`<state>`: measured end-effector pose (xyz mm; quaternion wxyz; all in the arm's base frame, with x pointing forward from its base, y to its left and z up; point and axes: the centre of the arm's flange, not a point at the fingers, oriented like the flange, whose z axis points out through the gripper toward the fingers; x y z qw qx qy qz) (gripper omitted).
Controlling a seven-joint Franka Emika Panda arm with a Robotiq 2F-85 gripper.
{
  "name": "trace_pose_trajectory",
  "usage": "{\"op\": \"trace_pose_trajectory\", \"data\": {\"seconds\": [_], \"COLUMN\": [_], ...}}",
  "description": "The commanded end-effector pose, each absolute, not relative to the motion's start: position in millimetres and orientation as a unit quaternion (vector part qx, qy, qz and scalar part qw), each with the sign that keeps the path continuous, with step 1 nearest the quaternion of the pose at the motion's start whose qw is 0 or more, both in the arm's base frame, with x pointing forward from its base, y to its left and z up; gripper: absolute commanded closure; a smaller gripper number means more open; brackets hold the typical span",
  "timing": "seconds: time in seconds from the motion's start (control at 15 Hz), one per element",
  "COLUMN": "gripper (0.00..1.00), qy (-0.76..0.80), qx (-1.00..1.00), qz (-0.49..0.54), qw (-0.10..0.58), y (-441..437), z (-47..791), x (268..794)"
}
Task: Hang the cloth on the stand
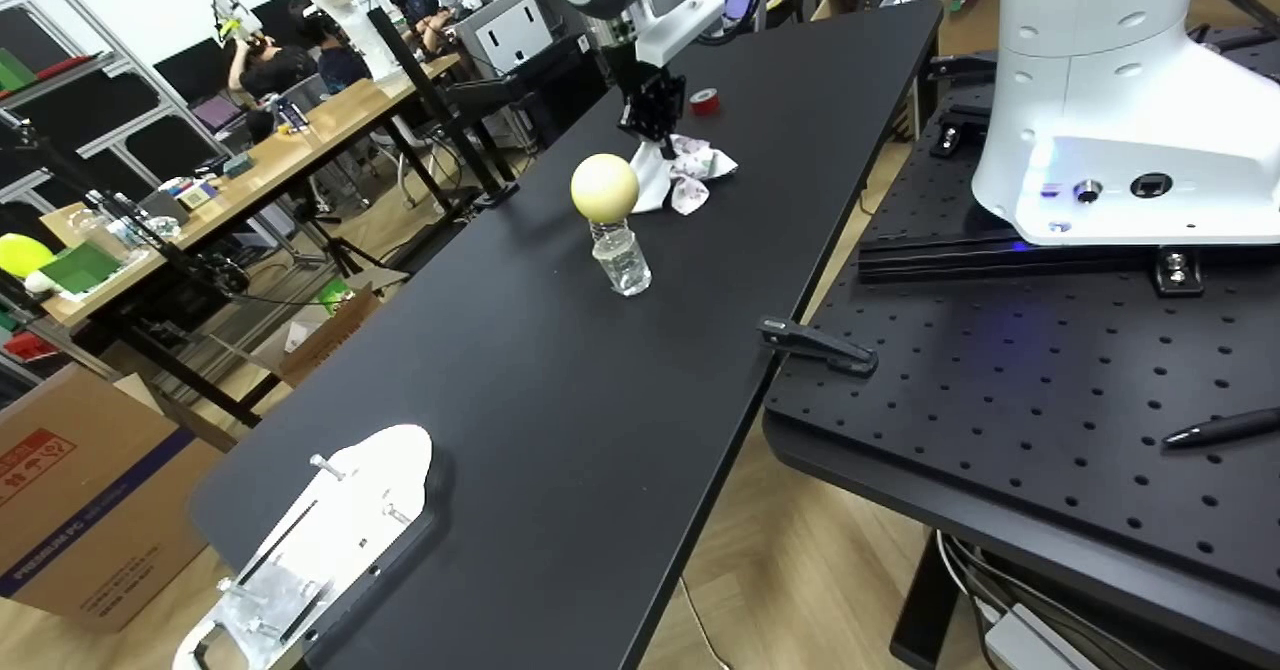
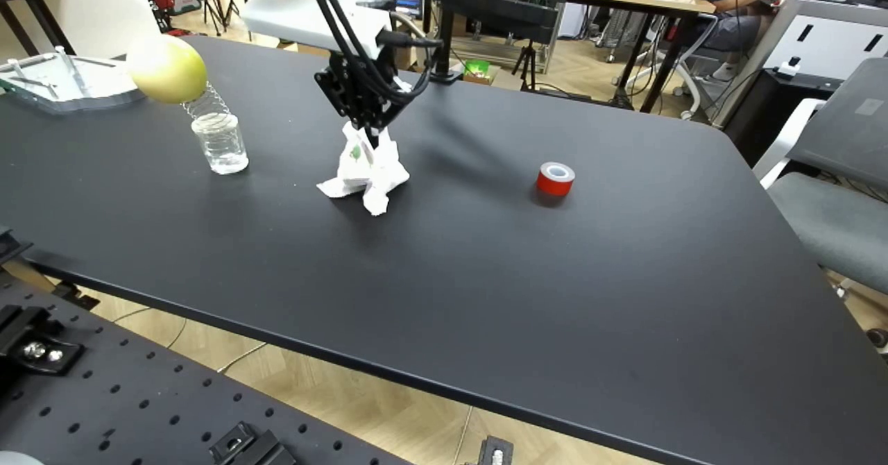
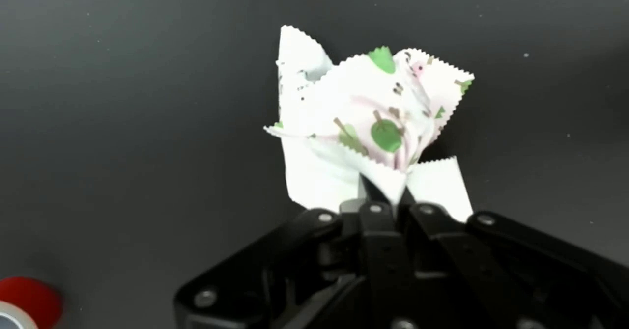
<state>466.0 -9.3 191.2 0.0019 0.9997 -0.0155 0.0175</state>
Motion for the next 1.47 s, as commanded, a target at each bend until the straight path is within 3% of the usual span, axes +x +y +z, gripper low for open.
{"op": "trace_pose_trajectory", "data": {"seconds": [0.0,0.87,1.4], "gripper": [0.99,0.99,0.99], "qy": [-0.006,0.05,0.08], "qx": [1.0,0.998,0.996], "qz": [0.018,0.037,0.045], "qw": [-0.01,-0.006,-0.01], "y": [-1.6,45.9,88.7], "z": [243.5,453.5,469.5], "x": [475.3,548.0,630.8]}}
